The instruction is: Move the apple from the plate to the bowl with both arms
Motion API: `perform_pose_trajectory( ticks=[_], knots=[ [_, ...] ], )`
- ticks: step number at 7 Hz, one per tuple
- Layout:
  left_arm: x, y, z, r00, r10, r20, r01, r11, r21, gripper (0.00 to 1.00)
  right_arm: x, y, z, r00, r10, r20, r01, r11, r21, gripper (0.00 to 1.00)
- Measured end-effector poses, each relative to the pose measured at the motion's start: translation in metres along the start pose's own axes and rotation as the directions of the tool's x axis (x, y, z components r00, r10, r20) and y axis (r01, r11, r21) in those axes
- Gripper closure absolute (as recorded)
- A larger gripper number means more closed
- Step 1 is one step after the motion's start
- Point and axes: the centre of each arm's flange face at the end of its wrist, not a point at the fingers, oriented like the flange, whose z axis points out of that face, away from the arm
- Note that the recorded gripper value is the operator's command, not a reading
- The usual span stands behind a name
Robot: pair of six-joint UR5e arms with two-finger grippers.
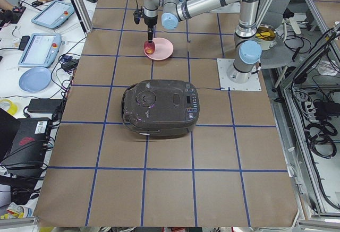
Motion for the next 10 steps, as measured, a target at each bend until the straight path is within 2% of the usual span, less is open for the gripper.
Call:
perform_pose_trajectory(
  ticks=[1,2,3,5,6,7,8,9,10],
  knots=[
    [0.001,-0.003,0.017,1.0,0.0,0.001,0.0,1.0,-0.003,0.0,-0.003,0.0,0.0,1.0,-0.005,0.002,0.005,1.0,-0.006,0.75],
    [0.002,-0.007,0.031,1.0,-0.008,0.0,0.008,1.0,-0.005,0.0,-0.007,0.001,0.0,1.0,-0.013,0.003,0.013,1.0,-0.012,0.92],
    [0.005,-0.009,0.047,1.0,-0.018,-0.003,0.018,1.0,-0.02,0.0,-0.012,0.002,0.0,1.0,-0.02,0.004,0.021,1.0,-0.021,1.0],
    [0.011,-0.005,0.075,1.0,-0.016,-0.001,0.016,0.998,-0.059,0.0,-0.018,0.005,-0.004,1.0,-0.027,0.016,0.028,0.998,-0.059,1.0],
    [0.015,-0.003,0.086,1.0,-0.01,-0.001,0.01,0.998,-0.06,0.01,-0.021,0.005,-0.014,0.999,-0.021,0.028,0.024,0.996,-0.086,1.0],
    [0.017,-0.003,0.094,1.0,-0.005,-0.003,0.005,0.999,-0.047,0.13,-0.032,0.003,-0.026,0.999,0.001,0.051,0.004,0.995,-0.102,1.0],
    [0.018,-0.005,0.099,1.0,0.0,-0.004,0.0,0.999,-0.039,0.37,-0.061,-0.003,-0.034,0.996,0.033,0.084,-0.025,0.995,-0.101,1.0],
    [0.018,-0.007,0.099,1.0,0.009,-0.004,-0.009,0.999,-0.032,0.54,-0.106,-0.007,-0.035,0.991,0.078,0.105,-0.067,0.992,-0.103,1.0],
    [0.017,-0.009,0.096,1.0,0.02,-0.001,-0.02,1.0,-0.024,0.6,-0.157,-0.008,-0.03,0.988,0.121,0.099,-0.111,0.988,-0.107,1.0]
  ],
)
